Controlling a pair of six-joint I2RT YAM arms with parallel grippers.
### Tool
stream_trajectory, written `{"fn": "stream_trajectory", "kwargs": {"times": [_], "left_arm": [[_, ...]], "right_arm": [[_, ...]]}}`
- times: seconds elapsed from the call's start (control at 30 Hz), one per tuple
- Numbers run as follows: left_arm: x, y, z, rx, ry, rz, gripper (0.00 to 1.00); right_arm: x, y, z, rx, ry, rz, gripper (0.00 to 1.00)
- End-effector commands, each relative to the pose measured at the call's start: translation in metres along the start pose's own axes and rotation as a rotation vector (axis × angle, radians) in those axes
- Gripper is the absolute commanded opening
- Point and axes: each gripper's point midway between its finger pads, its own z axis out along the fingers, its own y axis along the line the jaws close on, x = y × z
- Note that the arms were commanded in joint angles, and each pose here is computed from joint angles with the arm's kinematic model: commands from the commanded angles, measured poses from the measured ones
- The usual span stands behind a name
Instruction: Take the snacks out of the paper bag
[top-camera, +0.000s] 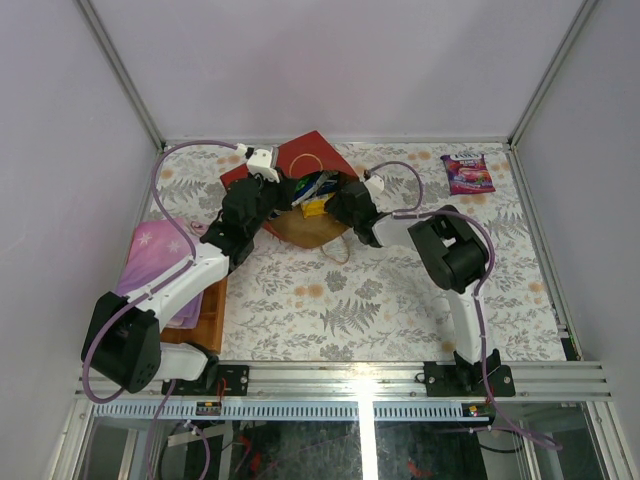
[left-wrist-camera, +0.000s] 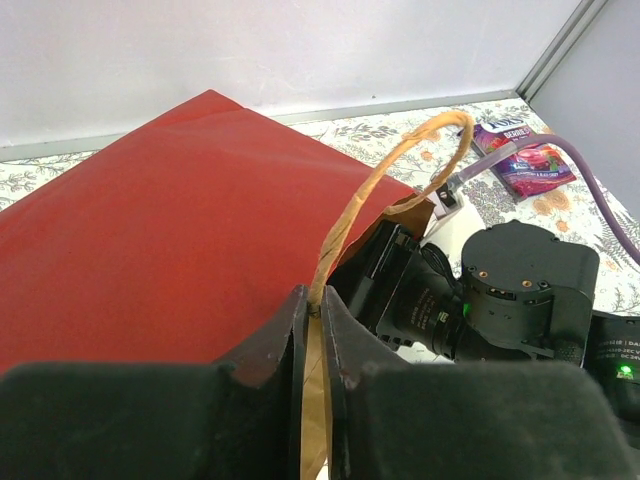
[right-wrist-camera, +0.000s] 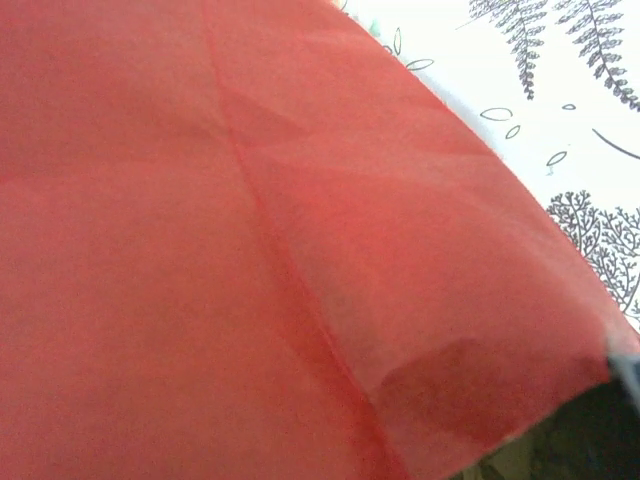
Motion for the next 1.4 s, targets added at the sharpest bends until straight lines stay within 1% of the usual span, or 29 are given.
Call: {"fn": "stream_trajectory", "kwargs": {"times": [0.0,0.03,0.13,0.2,0.27,0.3,0.43,0.53,0.7,0.83,0.9,0.97,1.07,1.13,1.23,1.3,1.37], "left_arm": [[-0.012,-0.003,0.004,0.028,-0.055,0.014,0.07],[-0.011,-0.003,0.004,0.028,-0.052,0.014,0.06],[-0.01,-0.002,0.005,0.026,-0.047,0.015,0.06],[-0.008,-0.003,0.006,0.029,-0.042,0.015,0.06],[-0.005,-0.003,0.007,0.031,-0.036,0.019,0.06],[-0.005,-0.003,0.008,0.032,-0.034,0.022,0.06],[-0.003,-0.002,0.009,0.032,-0.029,0.038,0.05],[-0.002,0.001,0.009,0.021,-0.03,0.048,0.04],[-0.004,0.006,0.008,-0.01,-0.041,0.06,0.01],[-0.005,0.007,0.008,-0.013,-0.042,0.061,0.0],[-0.005,0.007,0.008,-0.014,-0.043,0.059,0.0],[-0.003,0.008,0.009,-0.017,-0.041,0.057,0.0],[-0.003,0.011,0.01,-0.036,-0.042,0.043,0.0],[-0.004,0.013,0.01,-0.051,-0.045,0.033,0.0],[-0.006,0.014,0.01,-0.057,-0.047,0.031,0.0],[-0.007,0.013,0.009,-0.056,-0.047,0.028,0.0],[-0.007,0.013,0.008,-0.056,-0.04,0.028,0.0]], "right_arm": [[-0.003,-0.007,0.012,0.052,-0.045,-0.01,0.52],[-0.004,-0.006,0.013,0.05,-0.05,-0.009,0.49],[-0.006,-0.004,0.014,0.041,-0.062,-0.004,0.34],[-0.006,-0.002,0.013,0.027,-0.066,-0.01,0.2],[-0.006,0.0,0.012,0.01,-0.064,-0.019,0.01],[-0.006,0.001,0.011,0.004,-0.063,-0.021,0.0],[-0.006,0.008,-0.002,-0.038,-0.047,-0.021,0.0],[-0.005,0.018,-0.025,-0.096,-0.012,-0.02,0.0],[-0.013,0.031,-0.089,-0.196,0.03,-0.071,0.0],[-0.019,0.023,-0.145,-0.249,0.036,-0.189,0.0],[-0.021,0.013,-0.167,-0.262,0.034,-0.228,0.0],[-0.025,0.001,-0.183,-0.271,0.046,-0.229,0.0],[-0.042,-0.023,-0.199,-0.284,0.058,-0.153,0.0],[-0.06,-0.045,-0.208,-0.265,0.02,-0.11,0.0],[-0.091,-0.075,-0.217,-0.182,-0.083,-0.104,0.0],[-0.1,-0.094,-0.218,-0.129,-0.119,-0.088,0.0],[-0.105,-0.115,-0.215,-0.077,-0.128,-0.04,0.0]]}}
